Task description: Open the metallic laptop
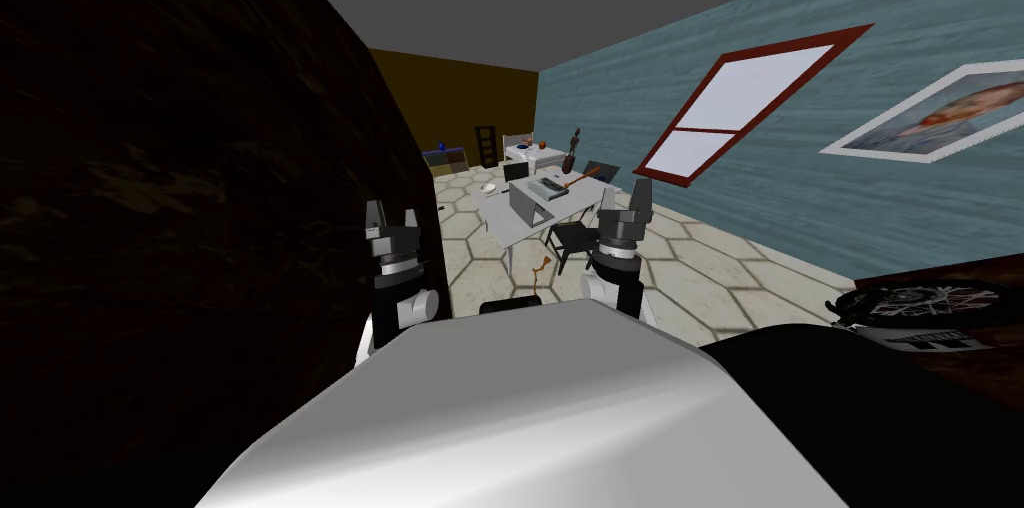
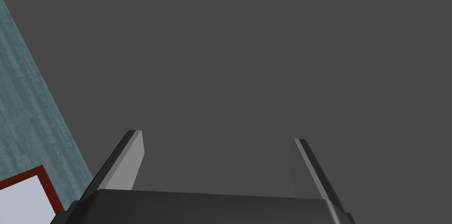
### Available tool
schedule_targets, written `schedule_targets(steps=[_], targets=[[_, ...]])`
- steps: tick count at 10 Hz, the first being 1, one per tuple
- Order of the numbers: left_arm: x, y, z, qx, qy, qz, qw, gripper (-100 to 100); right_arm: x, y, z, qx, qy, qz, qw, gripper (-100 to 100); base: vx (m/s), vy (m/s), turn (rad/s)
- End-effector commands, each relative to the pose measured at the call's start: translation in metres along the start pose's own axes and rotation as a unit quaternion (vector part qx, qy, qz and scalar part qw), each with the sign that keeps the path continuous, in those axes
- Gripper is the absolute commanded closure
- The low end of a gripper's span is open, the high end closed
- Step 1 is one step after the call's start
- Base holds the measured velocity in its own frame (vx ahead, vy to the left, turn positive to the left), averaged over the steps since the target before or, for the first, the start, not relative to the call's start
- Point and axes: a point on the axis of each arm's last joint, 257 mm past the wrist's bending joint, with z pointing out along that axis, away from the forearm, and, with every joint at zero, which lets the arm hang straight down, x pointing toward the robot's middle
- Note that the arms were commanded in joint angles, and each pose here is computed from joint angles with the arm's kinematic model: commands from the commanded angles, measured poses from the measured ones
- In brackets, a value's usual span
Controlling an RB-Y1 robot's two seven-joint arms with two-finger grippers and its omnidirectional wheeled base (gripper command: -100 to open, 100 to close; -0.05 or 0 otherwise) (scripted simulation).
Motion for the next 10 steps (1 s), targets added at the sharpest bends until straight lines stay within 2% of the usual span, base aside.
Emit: schedule_targets(steps=[1,9,10], targets=[[0.0000,0.0000,0.0000,0.000,0.000,0.000,1.0000,0,0.0000,0.0000,0.0000,0.000,0.000,0.000,1.0000,0,0.000,0.000,0.000],[0.0000,-0.0002,0.0001,0.000,0.000,0.000,1.0000,0,0.0000,0.0002,0.0001,0.000,0.000,0.000,1.0000,0,0.000,0.000,0.000],[0.0000,-0.0002,0.0001,0.000,0.000,0.000,1.0000,0,0.0062,-0.0020,-0.0002,0.000,0.022,-0.010,0.9997,-100,0.009,0.005,0.019]])
